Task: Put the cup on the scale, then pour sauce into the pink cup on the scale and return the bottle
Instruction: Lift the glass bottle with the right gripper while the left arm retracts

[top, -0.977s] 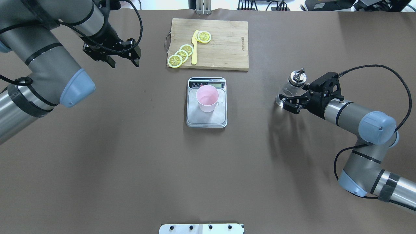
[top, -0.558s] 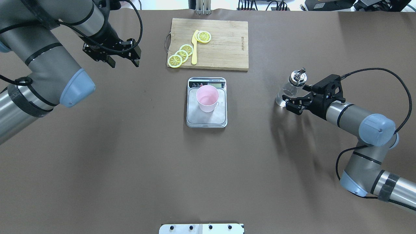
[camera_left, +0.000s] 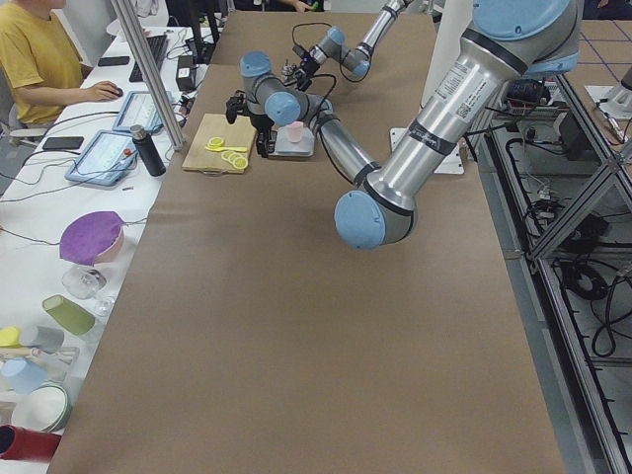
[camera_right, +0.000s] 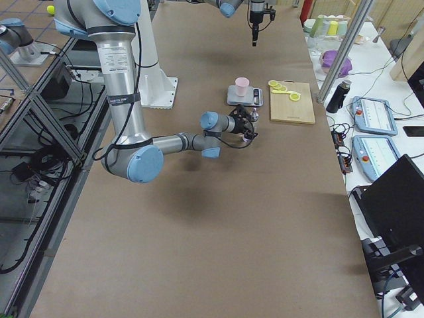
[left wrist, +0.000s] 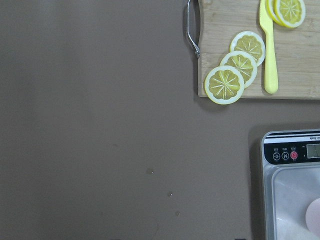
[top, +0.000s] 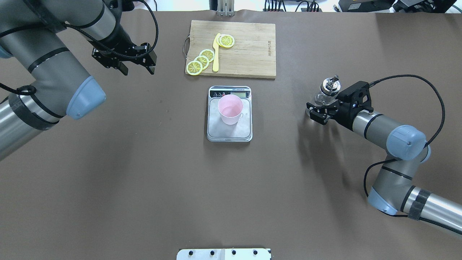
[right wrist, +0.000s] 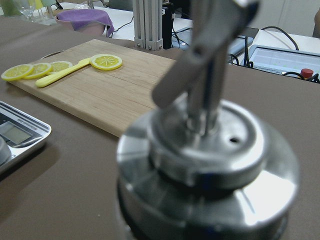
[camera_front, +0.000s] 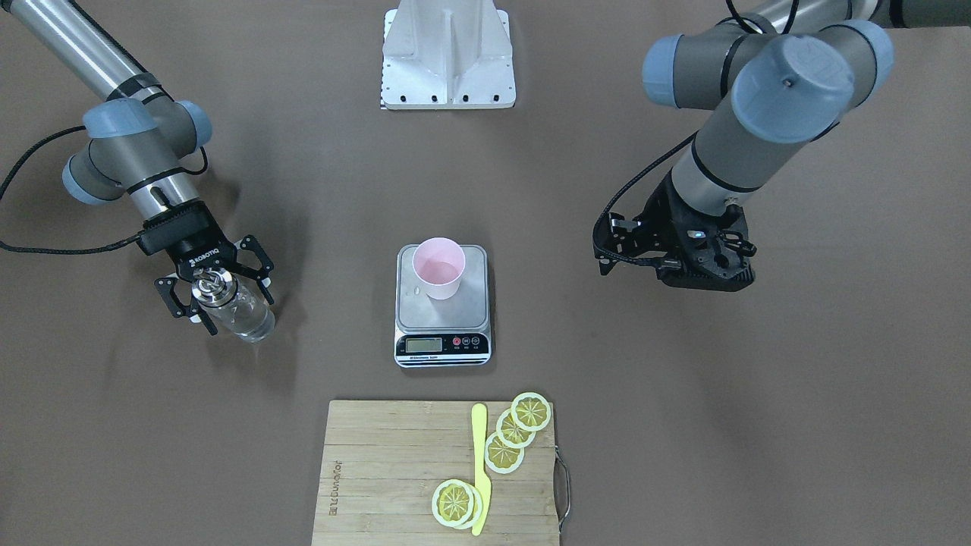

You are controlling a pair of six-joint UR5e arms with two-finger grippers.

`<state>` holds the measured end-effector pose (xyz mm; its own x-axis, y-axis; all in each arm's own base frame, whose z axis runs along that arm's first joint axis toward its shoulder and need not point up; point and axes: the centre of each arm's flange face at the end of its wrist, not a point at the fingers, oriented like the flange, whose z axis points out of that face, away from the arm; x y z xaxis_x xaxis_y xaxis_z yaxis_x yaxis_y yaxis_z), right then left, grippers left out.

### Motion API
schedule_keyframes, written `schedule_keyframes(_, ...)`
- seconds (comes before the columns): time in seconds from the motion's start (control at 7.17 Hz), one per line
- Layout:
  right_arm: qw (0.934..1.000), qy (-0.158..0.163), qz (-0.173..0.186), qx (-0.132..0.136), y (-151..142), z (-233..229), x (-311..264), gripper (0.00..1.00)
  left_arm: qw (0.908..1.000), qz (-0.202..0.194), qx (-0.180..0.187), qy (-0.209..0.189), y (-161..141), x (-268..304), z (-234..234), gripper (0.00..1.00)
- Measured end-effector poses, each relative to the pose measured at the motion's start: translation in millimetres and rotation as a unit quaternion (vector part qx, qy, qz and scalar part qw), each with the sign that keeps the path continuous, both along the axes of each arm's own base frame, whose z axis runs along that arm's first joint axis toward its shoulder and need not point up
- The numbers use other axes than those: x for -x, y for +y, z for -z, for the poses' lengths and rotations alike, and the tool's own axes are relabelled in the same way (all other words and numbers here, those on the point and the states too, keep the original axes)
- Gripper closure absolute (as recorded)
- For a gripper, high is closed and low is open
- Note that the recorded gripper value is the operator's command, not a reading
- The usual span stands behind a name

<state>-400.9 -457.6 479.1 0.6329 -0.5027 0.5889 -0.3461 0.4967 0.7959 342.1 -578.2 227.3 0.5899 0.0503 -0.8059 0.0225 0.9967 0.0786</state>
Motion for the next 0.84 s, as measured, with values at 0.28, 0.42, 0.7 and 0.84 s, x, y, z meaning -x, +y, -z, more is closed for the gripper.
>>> schedule_keyframes(0.28, 1.0, -0.001, -0.001, -0.003, -1.8, 3.7, 3.3, 0.26, 1.0, 0.0, 0.0, 0.0, 0.0, 0.0, 0.0, 0.19)
schedule_keyframes(0.42, 1.0, -0.001, -0.001, -0.004, -2.8, 4.9, 4.2, 0.33, 1.0, 0.0, 0.0, 0.0, 0.1, 0.1, 0.2, 0.19)
schedule_keyframes(0.7, 1.0, -0.005, -0.002, -0.006, -6.4, 10.1, 1.5, 0.45, 1.0, 0.0, -0.001, 0.0, 0.3, 0.3, 0.6, 0.19)
schedule_keyframes(0.84, 0.9999, -0.006, -0.003, -0.007, -8.7, 11.5, -1.5, 0.55, 1.0, 0.0, -0.001, 0.001, 0.6, 0.5, 1.1, 0.19)
